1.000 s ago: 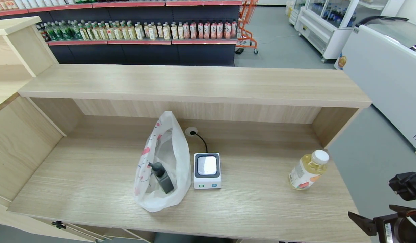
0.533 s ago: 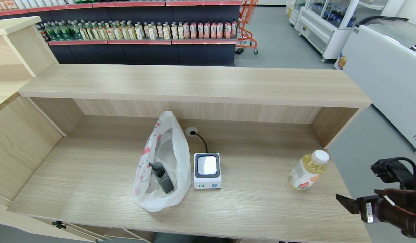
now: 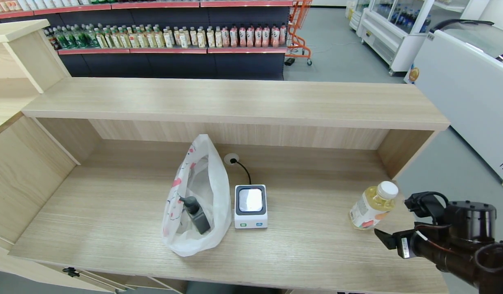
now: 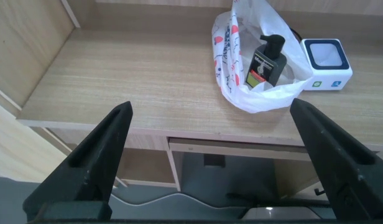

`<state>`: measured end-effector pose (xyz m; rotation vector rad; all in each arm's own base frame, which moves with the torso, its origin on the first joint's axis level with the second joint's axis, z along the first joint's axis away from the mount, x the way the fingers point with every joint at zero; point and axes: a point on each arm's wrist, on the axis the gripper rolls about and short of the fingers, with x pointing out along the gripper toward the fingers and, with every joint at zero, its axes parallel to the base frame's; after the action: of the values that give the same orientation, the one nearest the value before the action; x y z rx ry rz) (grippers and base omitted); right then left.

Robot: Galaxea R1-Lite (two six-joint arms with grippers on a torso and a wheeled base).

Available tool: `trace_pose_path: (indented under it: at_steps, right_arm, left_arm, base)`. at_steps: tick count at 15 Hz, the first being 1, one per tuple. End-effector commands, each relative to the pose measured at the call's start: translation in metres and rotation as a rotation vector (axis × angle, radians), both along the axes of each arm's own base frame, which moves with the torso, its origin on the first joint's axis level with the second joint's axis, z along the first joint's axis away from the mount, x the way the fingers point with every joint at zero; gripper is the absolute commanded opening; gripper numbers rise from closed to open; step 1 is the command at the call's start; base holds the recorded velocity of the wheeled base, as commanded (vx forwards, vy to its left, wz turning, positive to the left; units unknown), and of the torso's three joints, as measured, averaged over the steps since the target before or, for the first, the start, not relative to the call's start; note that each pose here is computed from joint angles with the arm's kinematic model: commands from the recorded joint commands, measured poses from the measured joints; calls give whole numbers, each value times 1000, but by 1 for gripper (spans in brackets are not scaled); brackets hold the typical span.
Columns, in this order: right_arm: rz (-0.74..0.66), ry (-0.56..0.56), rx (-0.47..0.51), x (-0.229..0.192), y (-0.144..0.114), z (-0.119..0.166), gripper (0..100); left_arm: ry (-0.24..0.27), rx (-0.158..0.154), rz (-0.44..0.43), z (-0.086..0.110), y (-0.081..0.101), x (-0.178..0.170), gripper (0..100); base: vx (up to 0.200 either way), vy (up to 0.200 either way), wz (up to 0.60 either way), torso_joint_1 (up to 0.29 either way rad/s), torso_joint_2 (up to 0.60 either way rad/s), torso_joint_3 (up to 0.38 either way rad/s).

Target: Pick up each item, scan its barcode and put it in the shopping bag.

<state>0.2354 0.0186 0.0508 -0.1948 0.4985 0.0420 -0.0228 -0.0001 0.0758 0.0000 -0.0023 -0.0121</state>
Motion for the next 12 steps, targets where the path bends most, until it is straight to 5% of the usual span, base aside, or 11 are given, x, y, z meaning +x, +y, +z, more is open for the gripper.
trace_pose_path:
  at_steps: [1, 12]
  right_arm:
    - [25, 26, 7, 12, 8, -12, 100]
    - [95, -141, 13, 56, 32, -22, 100]
  left_arm:
    - [-1, 0, 0, 0, 0, 0, 100]
    - [-1, 0, 0, 0, 0, 0, 100]
  base:
    - [0, 0, 0, 0, 0, 0]
    - [0, 0, 0, 0, 0, 0]
